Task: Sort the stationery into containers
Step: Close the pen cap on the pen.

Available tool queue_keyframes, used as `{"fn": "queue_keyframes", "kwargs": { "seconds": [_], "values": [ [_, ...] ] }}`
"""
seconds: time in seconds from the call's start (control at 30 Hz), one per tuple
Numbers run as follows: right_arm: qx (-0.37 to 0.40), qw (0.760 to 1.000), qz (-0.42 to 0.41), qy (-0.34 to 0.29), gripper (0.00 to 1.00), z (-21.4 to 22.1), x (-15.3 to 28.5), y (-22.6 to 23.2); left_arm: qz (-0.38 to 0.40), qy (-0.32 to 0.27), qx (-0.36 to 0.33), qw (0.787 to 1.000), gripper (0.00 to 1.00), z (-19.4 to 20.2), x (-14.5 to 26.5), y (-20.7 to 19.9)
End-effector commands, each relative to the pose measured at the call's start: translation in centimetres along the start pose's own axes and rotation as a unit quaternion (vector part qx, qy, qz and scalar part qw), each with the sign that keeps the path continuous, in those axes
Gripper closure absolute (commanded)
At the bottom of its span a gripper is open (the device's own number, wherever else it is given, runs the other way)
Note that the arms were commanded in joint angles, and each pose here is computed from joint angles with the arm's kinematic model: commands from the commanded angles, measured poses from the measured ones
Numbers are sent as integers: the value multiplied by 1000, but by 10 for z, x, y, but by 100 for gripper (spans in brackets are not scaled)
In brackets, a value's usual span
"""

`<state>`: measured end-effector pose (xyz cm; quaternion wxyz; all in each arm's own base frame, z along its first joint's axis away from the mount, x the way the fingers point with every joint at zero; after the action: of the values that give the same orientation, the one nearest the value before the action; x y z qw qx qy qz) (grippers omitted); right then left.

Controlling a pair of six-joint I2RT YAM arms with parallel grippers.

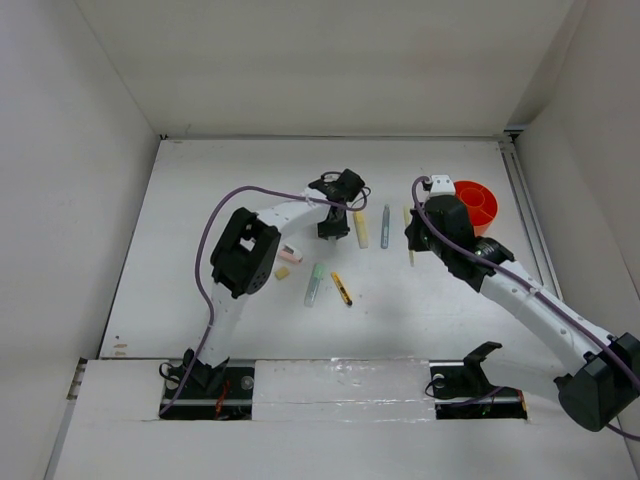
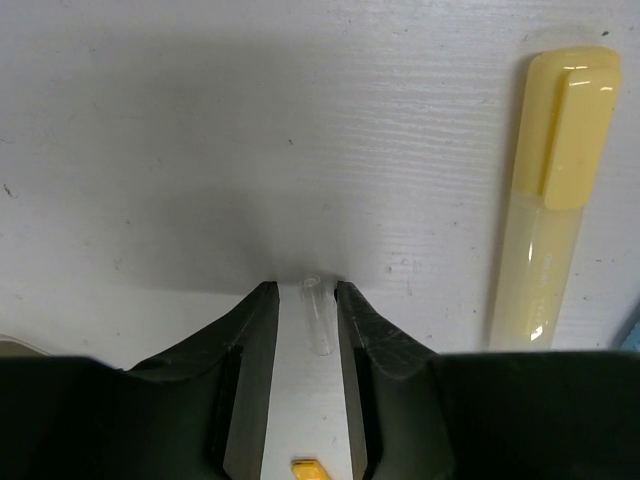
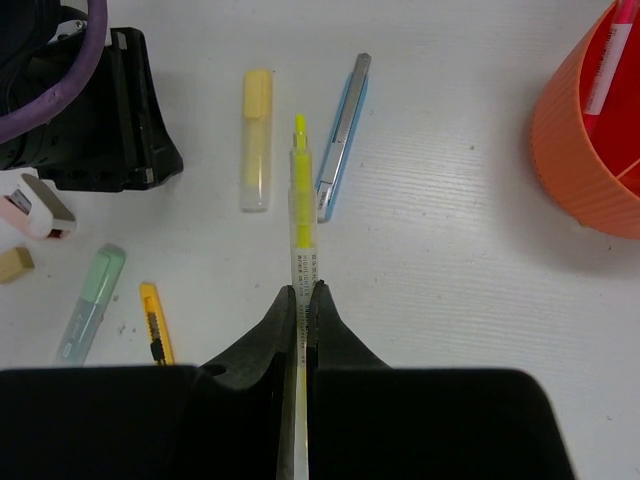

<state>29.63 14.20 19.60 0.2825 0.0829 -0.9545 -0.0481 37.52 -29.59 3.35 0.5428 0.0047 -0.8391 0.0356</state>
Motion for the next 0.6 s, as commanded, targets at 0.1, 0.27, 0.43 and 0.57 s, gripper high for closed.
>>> {"fn": "queue_keyframes", "kwargs": {
  "seconds": [0.1,0.27,0.43,0.57],
  "values": [
    [-5,1000,-12,-24,100,-11,3,0,-39,63,-8,997,74,46,-12,10],
    [-6,999,-17,-27,100,-12,3,3,-52,67,10,996,72,56,-12,20],
    [-7,999,-24,-30,100,-12,4,4,-59,66,8,996,76,61,-18,25],
    [-7,999,-28,-29,100,-12,5,6,-61,75,7,995,89,66,-25,24]
  ]
}}
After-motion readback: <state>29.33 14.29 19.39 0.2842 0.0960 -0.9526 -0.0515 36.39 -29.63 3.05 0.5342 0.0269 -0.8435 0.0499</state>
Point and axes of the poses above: each gripper's point midway between its finger pads, its own x axis back along the fingers, its own y axis along the line the jaws close on, z = x × y, the point moved 1 cm from there along x, back along the fingers
